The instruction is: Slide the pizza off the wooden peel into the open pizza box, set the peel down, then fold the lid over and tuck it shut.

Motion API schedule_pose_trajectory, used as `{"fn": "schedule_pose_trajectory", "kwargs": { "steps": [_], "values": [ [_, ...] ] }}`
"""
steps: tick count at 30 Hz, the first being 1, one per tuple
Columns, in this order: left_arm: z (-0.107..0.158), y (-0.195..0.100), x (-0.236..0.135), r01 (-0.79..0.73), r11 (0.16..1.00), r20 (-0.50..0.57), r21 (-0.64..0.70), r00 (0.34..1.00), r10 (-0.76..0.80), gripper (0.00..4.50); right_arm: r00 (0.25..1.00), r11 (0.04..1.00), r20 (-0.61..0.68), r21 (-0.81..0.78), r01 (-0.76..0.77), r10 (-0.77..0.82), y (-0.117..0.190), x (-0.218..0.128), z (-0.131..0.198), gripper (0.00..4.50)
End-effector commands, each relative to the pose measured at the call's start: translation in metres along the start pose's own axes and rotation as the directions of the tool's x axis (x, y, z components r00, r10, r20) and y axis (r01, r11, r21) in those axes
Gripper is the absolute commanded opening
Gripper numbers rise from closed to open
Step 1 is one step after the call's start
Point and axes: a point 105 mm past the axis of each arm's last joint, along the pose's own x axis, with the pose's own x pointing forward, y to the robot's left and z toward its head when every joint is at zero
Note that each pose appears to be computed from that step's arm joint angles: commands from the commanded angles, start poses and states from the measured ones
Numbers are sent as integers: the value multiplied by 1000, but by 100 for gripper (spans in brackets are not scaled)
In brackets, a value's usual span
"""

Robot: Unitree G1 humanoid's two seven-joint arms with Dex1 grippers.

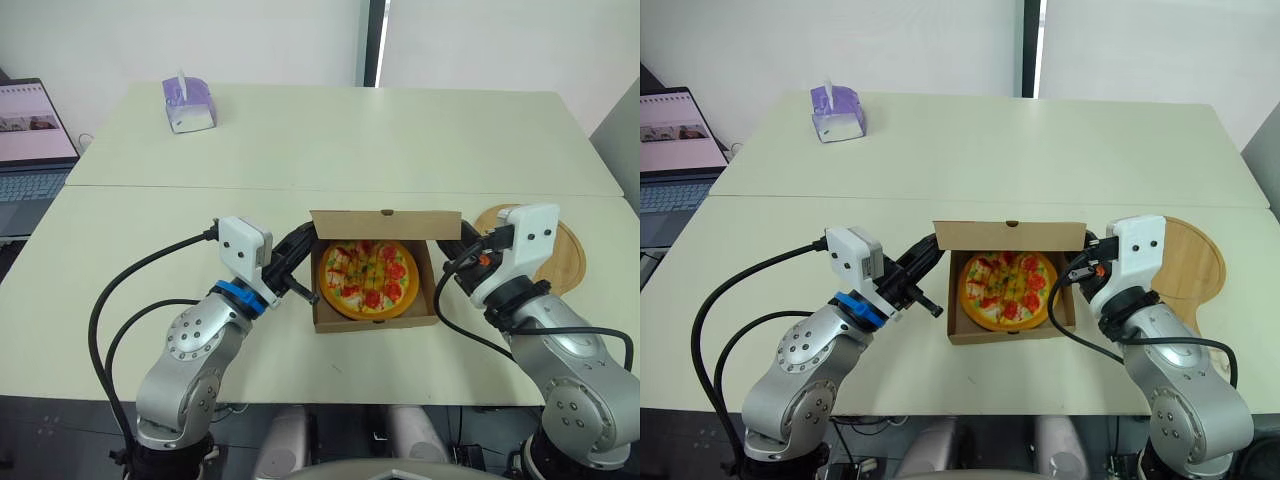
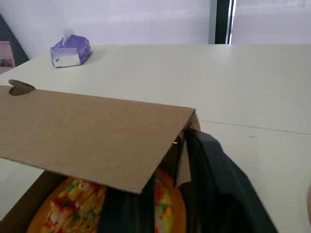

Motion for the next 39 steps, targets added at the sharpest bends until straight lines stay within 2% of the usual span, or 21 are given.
{"fn": "schedule_pose_trajectory", "kwargs": {
  "steps": [1,6,8,13,16,19,25,31,39],
  "values": [
    [14,-13,1,87,996,53,8,995,-87,0,991,991,-12,1,-136,136,22,2,-2,225],
    [9,-10,-2,81,997,46,13,996,-82,0,968,967,-108,-89,-238,228,6,-11,-9,403],
    [7,-10,-3,82,997,44,15,996,-83,0,949,946,-162,-133,-294,272,-6,-19,-9,448],
    [2,-8,-6,82,996,36,25,996,-83,0,881,889,-322,-189,-417,345,-40,-37,-11,448],
    [0,-6,-7,78,996,31,44,996,-80,0,890,887,-341,-241,-394,303,-65,-33,-10,448],
    [0,-4,-7,75,996,32,50,997,-76,55,927,896,-287,-300,-327,242,-87,-20,0,450],
    [-2,0,-10,68,996,30,62,997,-70,249,972,885,-192,-416,-208,138,-121,8,18,450],
    [-6,5,-20,65,994,-1,84,998,-65,445,986,870,-126,-469,-153,106,-134,36,32,450],
    [3,24,-22,12,996,6,83,1000,-13,445,992,894,-74,-431,-122,100,-132,49,46,450]
  ]
}}
